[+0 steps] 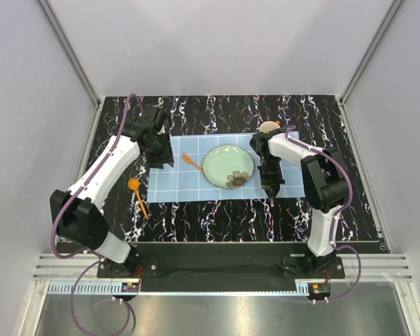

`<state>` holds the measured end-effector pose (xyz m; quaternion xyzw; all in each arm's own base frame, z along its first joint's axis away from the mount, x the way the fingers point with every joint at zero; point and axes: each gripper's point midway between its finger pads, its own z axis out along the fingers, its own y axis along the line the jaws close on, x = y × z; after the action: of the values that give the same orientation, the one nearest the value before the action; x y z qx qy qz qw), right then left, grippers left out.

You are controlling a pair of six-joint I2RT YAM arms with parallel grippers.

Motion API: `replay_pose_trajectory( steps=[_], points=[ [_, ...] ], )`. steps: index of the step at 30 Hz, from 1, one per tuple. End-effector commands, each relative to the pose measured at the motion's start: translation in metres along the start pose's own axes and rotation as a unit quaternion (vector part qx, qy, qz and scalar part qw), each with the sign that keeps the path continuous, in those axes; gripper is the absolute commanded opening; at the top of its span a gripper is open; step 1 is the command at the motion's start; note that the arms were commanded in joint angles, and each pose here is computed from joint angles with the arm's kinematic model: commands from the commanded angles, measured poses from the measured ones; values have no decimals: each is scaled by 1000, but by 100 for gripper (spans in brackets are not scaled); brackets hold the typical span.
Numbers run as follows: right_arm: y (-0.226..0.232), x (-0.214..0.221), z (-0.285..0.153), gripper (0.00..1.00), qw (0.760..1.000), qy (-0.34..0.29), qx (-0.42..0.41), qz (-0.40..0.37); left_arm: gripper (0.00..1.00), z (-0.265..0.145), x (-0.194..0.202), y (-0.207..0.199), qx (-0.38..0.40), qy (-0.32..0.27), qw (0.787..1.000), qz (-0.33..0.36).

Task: Set the dinner table for one person
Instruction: Place the knife on the napkin.

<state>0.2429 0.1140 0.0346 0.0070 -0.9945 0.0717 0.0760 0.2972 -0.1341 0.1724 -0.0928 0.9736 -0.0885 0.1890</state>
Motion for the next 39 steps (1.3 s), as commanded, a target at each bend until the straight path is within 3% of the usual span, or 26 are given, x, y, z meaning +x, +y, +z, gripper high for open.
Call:
replay_pose_trajectory(
  steps=[1, 26, 31, 39],
  points=[
    [-5, -21, -10, 0, 1000, -25, 5, 16, 42, -13, -6, -10, 28, -19, 999, 4],
    [-31, -53, 5, 0, 998, -10, 30, 52, 42, -9, -10, -18, 35, -8, 999, 3],
    [-38, -52, 11, 13, 997, -2, 50, 62, 41, -10, -12, -20, 37, -8, 999, 4],
    [-49, -47, 12, 17, 993, -1, 68, 94, 41, -10, -13, -20, 38, -8, 999, 7]
  ],
)
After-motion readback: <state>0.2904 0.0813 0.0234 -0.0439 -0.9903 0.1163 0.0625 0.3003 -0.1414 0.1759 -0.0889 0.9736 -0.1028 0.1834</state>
